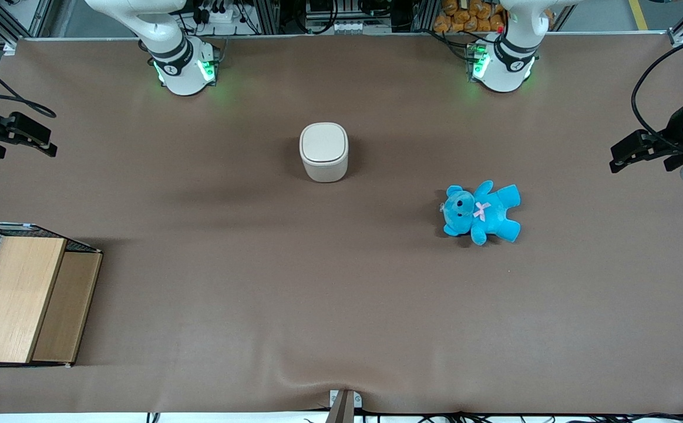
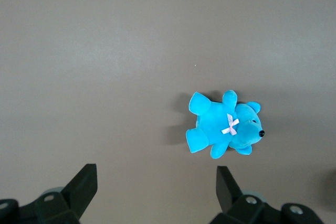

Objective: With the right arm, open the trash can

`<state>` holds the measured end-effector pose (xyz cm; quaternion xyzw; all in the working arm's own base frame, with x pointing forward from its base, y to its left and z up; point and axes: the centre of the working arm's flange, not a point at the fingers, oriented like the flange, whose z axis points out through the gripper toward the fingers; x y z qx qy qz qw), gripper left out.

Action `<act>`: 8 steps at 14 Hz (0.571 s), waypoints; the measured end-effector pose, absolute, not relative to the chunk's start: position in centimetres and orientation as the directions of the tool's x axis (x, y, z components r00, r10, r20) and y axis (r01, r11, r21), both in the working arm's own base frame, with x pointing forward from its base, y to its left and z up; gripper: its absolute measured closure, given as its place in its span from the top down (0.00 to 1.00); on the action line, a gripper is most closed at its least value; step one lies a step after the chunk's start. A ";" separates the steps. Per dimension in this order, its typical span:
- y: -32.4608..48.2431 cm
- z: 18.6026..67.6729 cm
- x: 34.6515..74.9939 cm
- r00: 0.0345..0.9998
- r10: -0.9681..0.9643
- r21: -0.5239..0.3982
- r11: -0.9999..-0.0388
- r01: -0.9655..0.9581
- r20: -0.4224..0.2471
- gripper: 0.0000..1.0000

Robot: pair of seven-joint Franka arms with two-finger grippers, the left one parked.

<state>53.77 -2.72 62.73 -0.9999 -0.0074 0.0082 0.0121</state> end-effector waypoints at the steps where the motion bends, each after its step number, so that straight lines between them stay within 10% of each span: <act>1: -2.7 62.7 53.8 1.000 0.015 -0.024 -1.000 0.014 -0.016 1.00; 8: -2.7 62.3 53.9 0.999 0.015 -0.025 -1.000 0.014 -0.029 1.00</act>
